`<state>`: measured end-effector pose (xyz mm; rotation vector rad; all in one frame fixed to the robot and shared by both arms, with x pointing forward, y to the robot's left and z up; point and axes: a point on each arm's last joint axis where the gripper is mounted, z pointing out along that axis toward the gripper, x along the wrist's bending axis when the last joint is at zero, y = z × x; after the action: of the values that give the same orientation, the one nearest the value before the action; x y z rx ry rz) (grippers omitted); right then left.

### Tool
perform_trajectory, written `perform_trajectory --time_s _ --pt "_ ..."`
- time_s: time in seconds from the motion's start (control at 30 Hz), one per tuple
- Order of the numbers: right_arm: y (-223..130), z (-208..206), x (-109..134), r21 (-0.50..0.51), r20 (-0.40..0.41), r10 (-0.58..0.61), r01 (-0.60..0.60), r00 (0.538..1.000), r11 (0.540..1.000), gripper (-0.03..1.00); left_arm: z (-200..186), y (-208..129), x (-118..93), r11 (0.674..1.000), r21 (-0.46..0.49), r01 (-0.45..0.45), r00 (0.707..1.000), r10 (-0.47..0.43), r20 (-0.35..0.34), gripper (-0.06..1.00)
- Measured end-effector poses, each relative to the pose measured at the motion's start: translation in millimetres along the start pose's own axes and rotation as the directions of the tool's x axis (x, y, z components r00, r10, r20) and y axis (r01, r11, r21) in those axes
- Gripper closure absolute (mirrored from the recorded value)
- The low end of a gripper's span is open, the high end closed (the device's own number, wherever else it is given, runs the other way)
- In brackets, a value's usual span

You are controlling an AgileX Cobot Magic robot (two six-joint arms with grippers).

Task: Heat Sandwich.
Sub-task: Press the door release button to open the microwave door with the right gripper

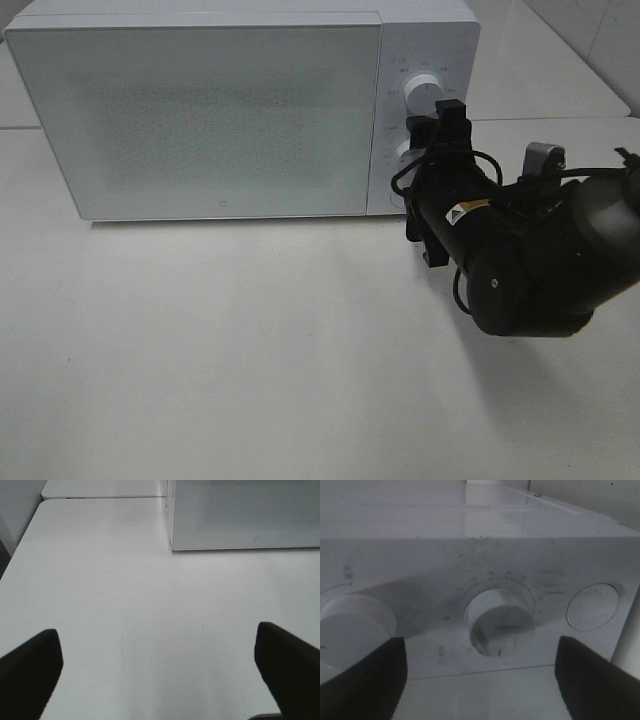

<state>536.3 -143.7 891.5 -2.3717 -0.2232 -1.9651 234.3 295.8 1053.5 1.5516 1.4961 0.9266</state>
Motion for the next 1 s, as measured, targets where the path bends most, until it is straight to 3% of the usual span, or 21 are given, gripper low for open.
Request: perform_trajectory --time_s 0.2,0.37,0.5,0.6,0.67,0.73,0.77,0.87,0.93,0.97,1.0 --pt "6 -22 5 0.05 0.005 -0.042 0.042 0.999 0.998 0.19 0 0 0 1.0 0.0 0.0 1.0 0.0 0.0 -0.04" --pt "8 -41 2 0.129 0.089 -0.14 0.128 0.986 0.983 0.2 0 0 0 1.0 0.0 0.0 1.0 0.0 0.0 -0.04" --pt "6 -53 3 0.237 0.15 -0.276 0.237 0.949 0.942 0.2 0 0 0 1.0 0.0 0.0 1.0 0.0 0.0 -0.04" --pt "2 -62 6 0.355 0.172 -0.421 0.342 0.891 0.87 0.2 0 0 0 1.0 0.0 0.0 1.0 0.0 0.0 -0.04" --pt "1 -64 7 0.381 0.172 -0.454 0.366 0.874 0.849 0.2 0 0 0 1.0 0.0 0.0 1.0 0.0 0.0 -0.04" --pt "1 -71 11 0.441 0.16 -0.543 0.432 0.824 0.786 0.2 0 0 0 1.0 0.0 0.0 1.0 0.0 0.0 -0.04" --pt "1 -71 11 0.441 0.16 -0.543 0.432 0.824 0.786 0.2 0 0 0 1.0 0.0 0.0 1.0 0.0 0.0 -0.04" --pt "1 -80 15 0.527 0.151 -0.662 0.506 0.734 0.683 0.2 0 0 0 1.0 0.0 -0.001 1.0 0.001 -0.001 -0.04" --pt "1 -81 17 0.546 0.147 -0.686 0.52 0.713 0.657 0.2 0 0 0 1.0 0.0 -0.001 1.0 0.001 -0.001 -0.04" --pt "0 -83 20 0.593 0.126 -0.746 0.553 0.654 0.585 0.2 0 0 0 1.0 0.0 -0.001 1.0 0.001 -0.001 -0.04" --pt "-1 -83 24 0.609 0.114 -0.766 0.565 0.632 0.557 0.2 0 0 0 1.0 0.0 -0.001 1.0 0.001 -0.001 -0.04"
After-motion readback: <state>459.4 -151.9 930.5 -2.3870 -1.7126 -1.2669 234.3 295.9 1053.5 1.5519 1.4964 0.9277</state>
